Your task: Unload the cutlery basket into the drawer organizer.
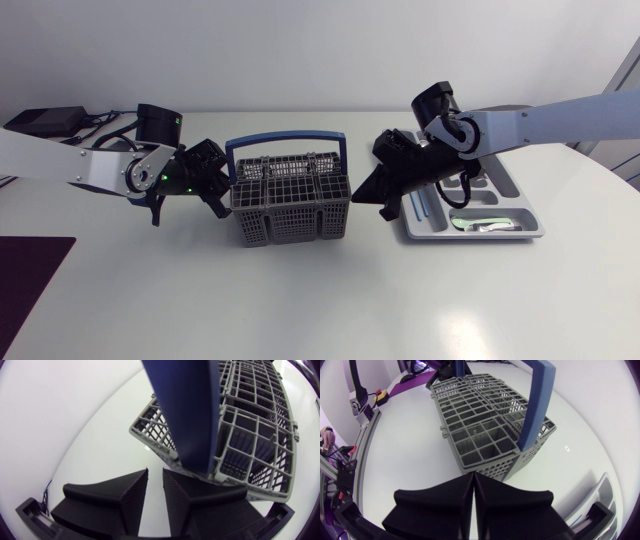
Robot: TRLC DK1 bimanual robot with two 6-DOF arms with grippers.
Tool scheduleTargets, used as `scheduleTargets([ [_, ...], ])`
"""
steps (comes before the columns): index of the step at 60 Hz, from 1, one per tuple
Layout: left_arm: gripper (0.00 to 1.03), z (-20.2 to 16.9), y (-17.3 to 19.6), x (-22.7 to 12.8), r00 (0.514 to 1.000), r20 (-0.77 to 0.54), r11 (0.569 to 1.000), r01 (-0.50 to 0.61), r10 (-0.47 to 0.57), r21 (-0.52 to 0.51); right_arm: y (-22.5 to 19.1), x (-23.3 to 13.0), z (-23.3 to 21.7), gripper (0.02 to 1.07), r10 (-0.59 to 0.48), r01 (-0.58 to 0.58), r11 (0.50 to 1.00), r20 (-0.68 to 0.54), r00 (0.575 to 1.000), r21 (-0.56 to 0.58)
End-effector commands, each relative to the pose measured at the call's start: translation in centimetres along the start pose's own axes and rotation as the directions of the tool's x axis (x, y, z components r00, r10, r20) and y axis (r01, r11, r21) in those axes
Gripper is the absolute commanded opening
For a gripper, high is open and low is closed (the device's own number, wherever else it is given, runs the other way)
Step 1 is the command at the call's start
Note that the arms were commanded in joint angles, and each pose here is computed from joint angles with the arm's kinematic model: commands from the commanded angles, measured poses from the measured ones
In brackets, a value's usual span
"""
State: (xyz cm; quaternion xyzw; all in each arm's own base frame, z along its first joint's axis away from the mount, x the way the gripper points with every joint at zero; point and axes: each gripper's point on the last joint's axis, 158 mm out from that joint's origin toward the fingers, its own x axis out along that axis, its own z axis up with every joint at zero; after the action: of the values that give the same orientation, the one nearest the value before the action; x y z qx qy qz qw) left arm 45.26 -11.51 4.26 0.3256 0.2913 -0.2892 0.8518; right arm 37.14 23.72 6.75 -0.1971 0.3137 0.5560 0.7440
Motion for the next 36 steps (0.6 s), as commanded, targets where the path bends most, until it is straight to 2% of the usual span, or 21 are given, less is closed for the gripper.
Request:
scheduleTargets([
  [1,0.25,2.6,-0.3,0.5,0.998,0.058,1.0,0.01,-0.011,0.004,2.0,0.2,1.4,0.08,0.047,-0.047,0.999,0.04,0.998,-0.023],
  [26,0.25,0.4,1.8,0.0,0.999,0.028,0.999,-0.026,0.027,-0.029,4.1,0.5,1.6,0.08,0.079,-0.075,0.994,0.058,0.995,-0.074],
  [36,0.25,-0.5,1.9,-0.1,1.0,0.015,0.999,-0.024,0.025,-0.044,3.8,0.4,1.6,0.08,0.062,-0.057,0.995,0.065,0.996,-0.083],
])
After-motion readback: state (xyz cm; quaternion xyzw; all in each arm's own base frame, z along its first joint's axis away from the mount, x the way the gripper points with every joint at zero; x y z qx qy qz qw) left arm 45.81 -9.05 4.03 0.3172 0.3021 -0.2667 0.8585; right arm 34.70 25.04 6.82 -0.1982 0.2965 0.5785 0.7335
